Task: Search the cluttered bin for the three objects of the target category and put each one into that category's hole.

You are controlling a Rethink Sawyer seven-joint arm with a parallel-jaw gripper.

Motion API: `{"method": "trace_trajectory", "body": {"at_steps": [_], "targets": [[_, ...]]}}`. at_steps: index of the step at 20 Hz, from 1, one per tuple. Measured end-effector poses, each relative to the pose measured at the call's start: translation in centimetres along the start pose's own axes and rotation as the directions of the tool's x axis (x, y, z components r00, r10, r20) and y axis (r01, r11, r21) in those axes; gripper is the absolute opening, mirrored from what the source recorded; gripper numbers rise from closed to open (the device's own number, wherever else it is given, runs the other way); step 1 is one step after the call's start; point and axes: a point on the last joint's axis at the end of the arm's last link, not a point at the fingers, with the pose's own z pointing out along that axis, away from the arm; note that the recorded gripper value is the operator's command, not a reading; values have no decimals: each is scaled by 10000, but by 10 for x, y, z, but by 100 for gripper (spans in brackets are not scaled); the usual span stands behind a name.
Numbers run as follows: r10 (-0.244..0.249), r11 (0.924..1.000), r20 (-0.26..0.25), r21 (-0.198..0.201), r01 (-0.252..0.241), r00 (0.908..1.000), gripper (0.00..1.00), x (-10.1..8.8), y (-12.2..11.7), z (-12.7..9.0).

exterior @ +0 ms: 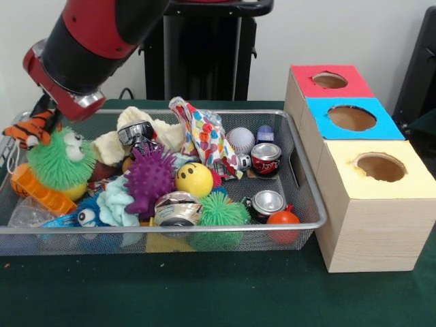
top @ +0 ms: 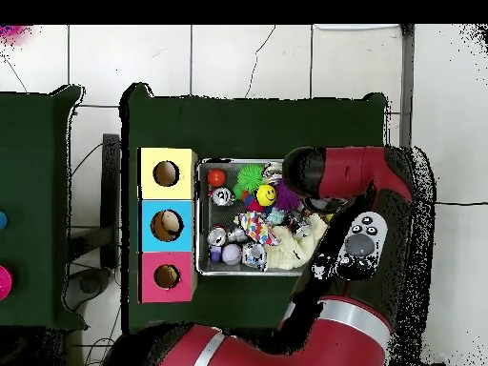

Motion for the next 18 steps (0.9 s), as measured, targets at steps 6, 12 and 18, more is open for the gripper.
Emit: {"method": "trace_trajectory", "body": {"at_steps": [6,12,18], "targets": [[-444,9990,146,35,443,9989,0,12,27,-10],[-730,9973,259,89,728,9970,0,20,44,-17],[-757,9971,246,34,757,9968,0,23,49,-19]]}}
